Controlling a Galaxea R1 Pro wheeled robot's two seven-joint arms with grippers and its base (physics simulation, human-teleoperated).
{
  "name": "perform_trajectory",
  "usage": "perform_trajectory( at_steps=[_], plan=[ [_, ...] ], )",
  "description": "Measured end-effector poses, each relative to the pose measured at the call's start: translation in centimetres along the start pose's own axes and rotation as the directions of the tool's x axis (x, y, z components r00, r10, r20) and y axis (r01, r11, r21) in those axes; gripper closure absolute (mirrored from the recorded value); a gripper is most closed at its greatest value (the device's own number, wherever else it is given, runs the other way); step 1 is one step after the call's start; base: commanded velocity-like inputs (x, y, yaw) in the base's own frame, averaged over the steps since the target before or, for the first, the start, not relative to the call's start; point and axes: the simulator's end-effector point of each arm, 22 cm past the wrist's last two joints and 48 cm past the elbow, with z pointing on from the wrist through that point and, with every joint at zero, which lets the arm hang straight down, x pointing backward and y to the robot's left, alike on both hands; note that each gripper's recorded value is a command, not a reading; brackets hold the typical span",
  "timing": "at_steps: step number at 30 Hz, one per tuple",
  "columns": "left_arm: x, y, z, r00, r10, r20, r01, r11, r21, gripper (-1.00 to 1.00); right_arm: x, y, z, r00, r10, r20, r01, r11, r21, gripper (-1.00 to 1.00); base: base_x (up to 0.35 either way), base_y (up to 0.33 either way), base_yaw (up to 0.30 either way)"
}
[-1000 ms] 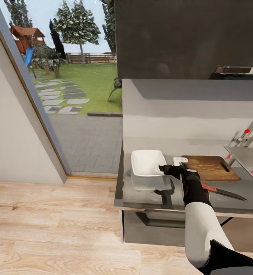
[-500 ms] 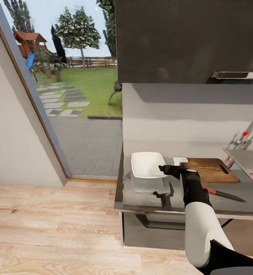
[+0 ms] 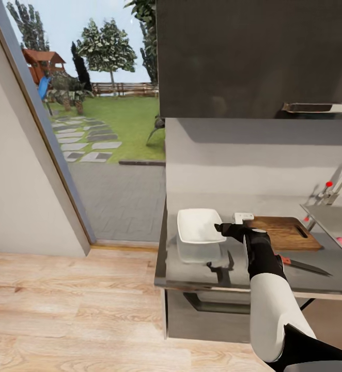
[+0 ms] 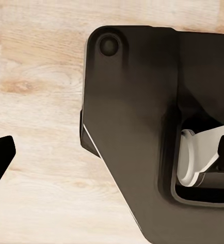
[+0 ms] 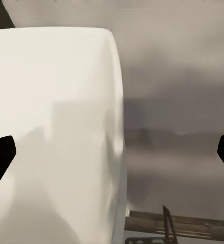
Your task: In the kitchen, take the Vidalia onion out of the sink, dice it on the chopping board with the paring knife, put the diced onion into the bowl on the countertop, then place both the paring knife and the chopping board into the sink.
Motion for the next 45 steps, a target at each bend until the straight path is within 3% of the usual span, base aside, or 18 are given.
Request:
perform_trajectory(
  at_steps=[26, 45],
  plan=[
    [-0.9, -0.1, 0.6, 0.999, -0.001, 0.035, 0.001, 1.0, 0.003, -1.0, -2.4, 0.2, -1.6, 0.999, -0.005, 0.041, 0.005, 1.0, -0.001, -1.0, -0.013, 0.0, 0.0],
    [-1.2, -0.1, 0.8, 0.999, -0.002, 0.045, 0.001, 1.0, 0.003, -1.0, -3.4, 0.2, -2.1, 0.998, -0.008, 0.061, 0.008, 1.0, 0.002, -1.0, -0.299, 0.0, 0.0]
  ],
)
